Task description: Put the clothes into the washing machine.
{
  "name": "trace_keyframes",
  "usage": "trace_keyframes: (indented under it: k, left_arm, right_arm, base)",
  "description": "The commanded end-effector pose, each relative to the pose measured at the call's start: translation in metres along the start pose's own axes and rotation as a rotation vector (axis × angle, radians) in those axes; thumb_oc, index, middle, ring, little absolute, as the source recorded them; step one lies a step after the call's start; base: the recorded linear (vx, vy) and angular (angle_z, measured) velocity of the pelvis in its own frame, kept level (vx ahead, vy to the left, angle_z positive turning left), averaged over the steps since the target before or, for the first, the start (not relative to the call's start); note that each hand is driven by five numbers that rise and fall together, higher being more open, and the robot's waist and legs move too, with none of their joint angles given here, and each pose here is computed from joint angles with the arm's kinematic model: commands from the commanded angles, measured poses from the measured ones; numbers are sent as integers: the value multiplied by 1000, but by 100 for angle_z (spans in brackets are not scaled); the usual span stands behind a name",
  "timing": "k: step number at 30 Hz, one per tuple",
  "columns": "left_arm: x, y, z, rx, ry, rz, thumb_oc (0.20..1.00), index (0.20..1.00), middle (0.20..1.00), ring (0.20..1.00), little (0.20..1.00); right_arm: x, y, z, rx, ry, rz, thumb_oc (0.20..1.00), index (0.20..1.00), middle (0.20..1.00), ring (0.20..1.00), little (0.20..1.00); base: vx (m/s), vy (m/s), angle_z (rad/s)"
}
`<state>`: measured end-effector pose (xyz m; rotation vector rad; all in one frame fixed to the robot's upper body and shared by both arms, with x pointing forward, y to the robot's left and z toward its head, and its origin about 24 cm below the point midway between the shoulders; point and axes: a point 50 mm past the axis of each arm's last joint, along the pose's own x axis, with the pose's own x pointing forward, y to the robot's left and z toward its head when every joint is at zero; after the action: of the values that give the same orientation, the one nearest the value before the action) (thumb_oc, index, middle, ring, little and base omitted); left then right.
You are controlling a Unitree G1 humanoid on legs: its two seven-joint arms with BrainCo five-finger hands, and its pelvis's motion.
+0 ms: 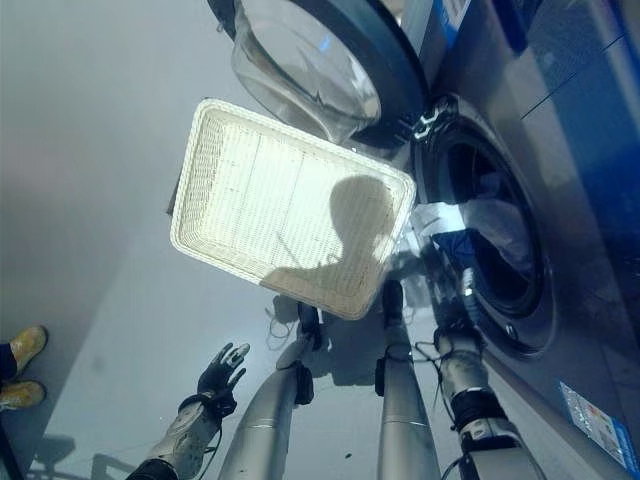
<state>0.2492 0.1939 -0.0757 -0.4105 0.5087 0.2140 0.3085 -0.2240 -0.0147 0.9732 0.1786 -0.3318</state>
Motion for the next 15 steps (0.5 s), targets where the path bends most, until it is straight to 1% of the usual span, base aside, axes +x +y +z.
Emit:
trace_keyframes:
  k: [1,2,3,4,5,6,7,9,10,13,15]
  left_arm:
    - [-7,26,-9,133,39,16,1000,1000,1000,1000,1000]
    - [-7,27,-9,138,40,14,1000,1000,1000,1000,1000]
    - [-8,30,-9,158,45,6,1000,1000,1000,1000,1000]
    - [-8,31,-10,172,49,1,1000,1000,1000,1000,1000]
    - [-9,33,-10,195,55,-17,1000,1000,1000,1000,1000]
    - [-9,33,-11,211,59,-34,1000,1000,1000,1000,1000]
    - [-10,33,-13,237,72,-61,1000,1000,1000,1000,1000]
    - [-9,33,-12,239,70,-69,1000,1000,1000,1000,1000]
    - [-11,34,-16,255,85,-93,1000,1000,1000,1000,1000]
    - [-15,38,-26,288,130,-107,1000,1000,1000,1000,1000]
    - [-20,44,-38,338,182,-109,1000,1000,1000,1000,1000]
  right_arm:
    - [-7,-7,-3,-542,51,109,1000,1000,1000,1000,1000]
    - [-8,-9,-4,-594,59,104,1000,1000,1000,1000,1000]
    - [-10,-16,-8,-718,76,80,1000,1000,1000,1000,1000]
    - [-12,-20,-10,-797,89,77,1000,1000,1000,1000,1000]
    - [-16,-27,-15,-994,105,69,1000,1000,1000,1000,1000]
    - [-18,-29,-18,-1092,110,75,1000,1000,1000,1000,1000]
    - [-23,-36,-23,-1240,133,90,1000,1000,1000,1000,1000]
    - [-23,-36,-24,-1264,131,92,1000,1000,1000,1000,1000]
    - [-30,-45,-30,-1321,145,86,1000,1000,1000,1000,1000]
    - [-42,-62,-40,-1346,190,100,1000,1000,1000,1000,1000]
    - [-56,-82,-51,-1391,323,113,1000,1000,1000,1000,1000]
  base:
    - [1,19,13]
    - [6,24,12]
    - [-3,18,5]
    - [-8,32,2]
    - [0,0,0]
    - [-15,33,2]
    - [-21,14,4]
    - [-4,-1,9]
    - [41,-19,21]
    - [101,-14,21]
    - [115,-16,22]
